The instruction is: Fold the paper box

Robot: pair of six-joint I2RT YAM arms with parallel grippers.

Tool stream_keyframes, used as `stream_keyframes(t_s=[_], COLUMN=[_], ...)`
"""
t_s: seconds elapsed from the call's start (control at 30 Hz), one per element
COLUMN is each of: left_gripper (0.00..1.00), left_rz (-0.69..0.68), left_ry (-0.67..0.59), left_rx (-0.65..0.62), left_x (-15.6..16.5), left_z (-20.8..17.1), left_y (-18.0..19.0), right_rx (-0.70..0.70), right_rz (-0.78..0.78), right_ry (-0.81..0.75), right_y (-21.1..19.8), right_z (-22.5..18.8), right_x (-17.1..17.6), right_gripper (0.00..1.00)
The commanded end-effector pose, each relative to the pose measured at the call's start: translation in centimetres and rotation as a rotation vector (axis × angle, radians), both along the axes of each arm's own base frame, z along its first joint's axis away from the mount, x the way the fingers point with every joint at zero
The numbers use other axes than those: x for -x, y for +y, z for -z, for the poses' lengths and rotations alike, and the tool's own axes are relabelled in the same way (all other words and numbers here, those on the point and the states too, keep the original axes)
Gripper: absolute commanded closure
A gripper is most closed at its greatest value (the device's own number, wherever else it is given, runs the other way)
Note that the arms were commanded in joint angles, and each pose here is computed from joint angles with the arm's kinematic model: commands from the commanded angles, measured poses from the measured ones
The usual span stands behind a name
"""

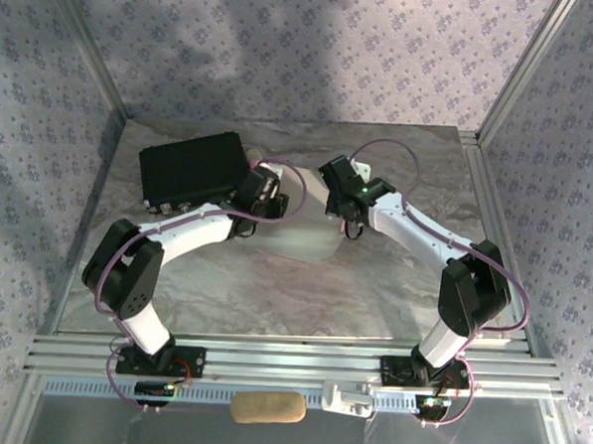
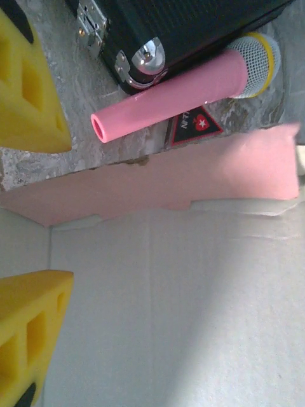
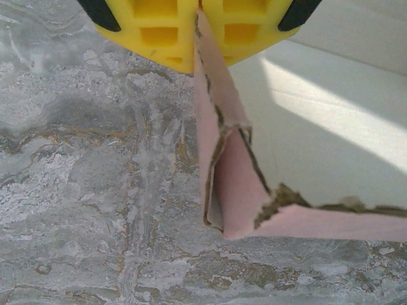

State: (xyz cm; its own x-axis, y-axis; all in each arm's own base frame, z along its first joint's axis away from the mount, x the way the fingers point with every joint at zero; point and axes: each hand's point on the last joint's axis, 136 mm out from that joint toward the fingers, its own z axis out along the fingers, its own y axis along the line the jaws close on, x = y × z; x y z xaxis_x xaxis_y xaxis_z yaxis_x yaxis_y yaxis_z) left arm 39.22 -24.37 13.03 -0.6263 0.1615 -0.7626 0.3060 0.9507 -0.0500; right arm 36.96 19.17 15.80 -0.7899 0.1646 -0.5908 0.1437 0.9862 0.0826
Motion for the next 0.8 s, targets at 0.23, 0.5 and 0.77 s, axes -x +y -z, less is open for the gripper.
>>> stream_keyframes(t_s=[0.23,0.5,0.77], left_gripper=[0.47,0.53,0.91], left_rz=[0.008,0.021,-0.103], left_ry=[0.016,0.06,0.017], left_rx=[0.127,0.11,-0.013], left_x=[-1.2,-2.7,-3.9], left_z=[-0.3,1.4,1.2], left_y=[0.8,0.2,1.9], right_rx=[-0.017,-0.014,0.003], right_rz=[-0.011,-0.018,-0.009], right_ry=[-0.022,-0.02,-0.015], right_y=[0.8,1.0,0.8], right_z=[-1.5,-1.5,-1.1], right_x=[-0.3,-0.4,-0.5], right_gripper=[1.0,1.0,1.0])
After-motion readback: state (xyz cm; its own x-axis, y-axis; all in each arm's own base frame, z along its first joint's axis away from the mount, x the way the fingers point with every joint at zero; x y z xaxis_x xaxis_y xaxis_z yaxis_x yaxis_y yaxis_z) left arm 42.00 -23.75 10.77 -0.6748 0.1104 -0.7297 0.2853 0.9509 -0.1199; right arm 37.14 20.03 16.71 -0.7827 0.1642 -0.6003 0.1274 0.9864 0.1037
